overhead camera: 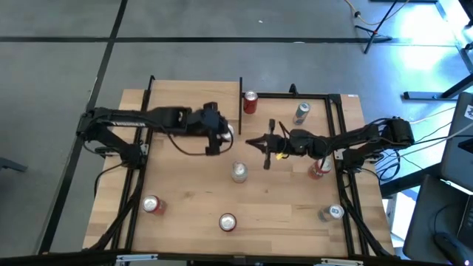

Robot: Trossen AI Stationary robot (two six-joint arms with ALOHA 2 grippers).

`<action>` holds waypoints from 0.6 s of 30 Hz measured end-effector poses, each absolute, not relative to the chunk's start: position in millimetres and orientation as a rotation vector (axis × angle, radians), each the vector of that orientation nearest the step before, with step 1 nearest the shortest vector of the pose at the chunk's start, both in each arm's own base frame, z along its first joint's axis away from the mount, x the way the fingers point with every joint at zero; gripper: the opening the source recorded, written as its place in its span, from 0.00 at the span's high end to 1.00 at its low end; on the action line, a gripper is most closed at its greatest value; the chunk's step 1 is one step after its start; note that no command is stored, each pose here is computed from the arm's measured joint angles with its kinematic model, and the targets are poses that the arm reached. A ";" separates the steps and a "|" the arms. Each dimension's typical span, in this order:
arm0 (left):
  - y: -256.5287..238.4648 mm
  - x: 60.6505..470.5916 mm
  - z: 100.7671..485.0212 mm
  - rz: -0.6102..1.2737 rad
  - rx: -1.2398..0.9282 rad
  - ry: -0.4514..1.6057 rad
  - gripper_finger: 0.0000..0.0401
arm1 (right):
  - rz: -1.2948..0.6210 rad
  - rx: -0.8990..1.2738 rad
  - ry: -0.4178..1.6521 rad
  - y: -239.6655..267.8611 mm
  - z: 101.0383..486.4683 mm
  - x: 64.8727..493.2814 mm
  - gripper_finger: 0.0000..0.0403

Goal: Place canned beverage on shelf
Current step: Put the left pink soda can on the shelf

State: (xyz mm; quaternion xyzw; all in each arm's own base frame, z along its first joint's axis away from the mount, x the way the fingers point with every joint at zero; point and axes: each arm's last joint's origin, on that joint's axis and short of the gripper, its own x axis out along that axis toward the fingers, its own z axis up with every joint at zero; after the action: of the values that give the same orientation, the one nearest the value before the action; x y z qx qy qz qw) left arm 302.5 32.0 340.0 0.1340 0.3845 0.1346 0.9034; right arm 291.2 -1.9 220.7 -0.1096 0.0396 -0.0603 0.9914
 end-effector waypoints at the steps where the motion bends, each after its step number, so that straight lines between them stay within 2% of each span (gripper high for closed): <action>1: 40.3 299.2 343.1 0.275 0.275 0.787 0.39 | -0.141 -0.228 0.086 -2.5 220.1 290.9 1.00; 11: 146.2 270.6 359.3 0.298 0.215 0.624 0.39 | -0.265 -0.268 0.079 -20.1 222.8 289.7 1.00; 18: 194.4 255.2 364.7 0.295 0.157 0.514 0.39 | -0.345 -0.227 0.053 -42.2 225.5 287.2 1.00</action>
State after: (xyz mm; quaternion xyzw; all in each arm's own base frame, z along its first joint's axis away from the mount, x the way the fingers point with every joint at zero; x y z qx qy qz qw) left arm 255.2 194.4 364.7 0.0774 0.2528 0.1452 0.9534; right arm 287.2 -42.2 225.5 -0.1125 0.0264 -0.1714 0.9784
